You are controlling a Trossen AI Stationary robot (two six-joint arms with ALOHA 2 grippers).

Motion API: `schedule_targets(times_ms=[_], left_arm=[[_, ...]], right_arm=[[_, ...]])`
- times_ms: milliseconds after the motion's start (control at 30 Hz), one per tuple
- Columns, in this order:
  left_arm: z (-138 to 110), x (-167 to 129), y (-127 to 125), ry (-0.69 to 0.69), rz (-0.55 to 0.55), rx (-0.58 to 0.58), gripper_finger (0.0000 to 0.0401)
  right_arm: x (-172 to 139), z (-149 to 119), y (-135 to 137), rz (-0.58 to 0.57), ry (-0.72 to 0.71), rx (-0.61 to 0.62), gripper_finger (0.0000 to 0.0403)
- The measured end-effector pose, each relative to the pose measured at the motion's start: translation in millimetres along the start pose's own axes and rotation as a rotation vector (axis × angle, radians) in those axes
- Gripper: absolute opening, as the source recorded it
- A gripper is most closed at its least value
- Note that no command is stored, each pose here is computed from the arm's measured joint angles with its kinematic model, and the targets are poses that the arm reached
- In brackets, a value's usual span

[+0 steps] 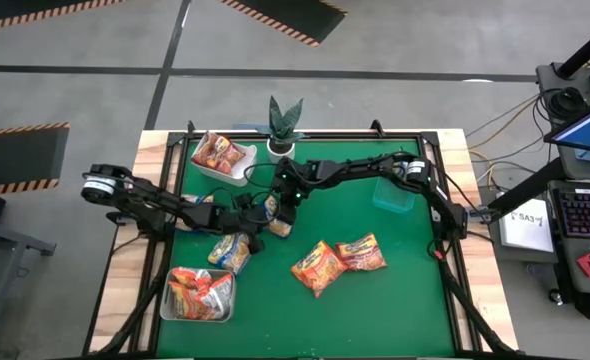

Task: Sort Maruchan noodles
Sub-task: Put the blue noodle pack into the blue bin

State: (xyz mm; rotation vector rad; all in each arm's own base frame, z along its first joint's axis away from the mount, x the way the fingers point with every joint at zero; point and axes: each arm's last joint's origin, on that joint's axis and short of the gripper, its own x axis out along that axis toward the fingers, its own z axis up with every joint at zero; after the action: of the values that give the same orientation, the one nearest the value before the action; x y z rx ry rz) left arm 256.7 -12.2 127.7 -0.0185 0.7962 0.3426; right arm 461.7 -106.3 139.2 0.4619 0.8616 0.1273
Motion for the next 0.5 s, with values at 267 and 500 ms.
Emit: schedule_targets(times_ms=[267, 500], left_arm=[[14, -19, 3, -0.096, -0.02, 0.006, 0.0], [36, -58, 13, -0.282, -0.044, 0.029, 0.0]], right_arm=[[-13, 2, 8, 0.042, 0.026, -0.031, 0.0028], [-48, 4, 26, 0.032, 0.064, -0.085, 0.0021]])
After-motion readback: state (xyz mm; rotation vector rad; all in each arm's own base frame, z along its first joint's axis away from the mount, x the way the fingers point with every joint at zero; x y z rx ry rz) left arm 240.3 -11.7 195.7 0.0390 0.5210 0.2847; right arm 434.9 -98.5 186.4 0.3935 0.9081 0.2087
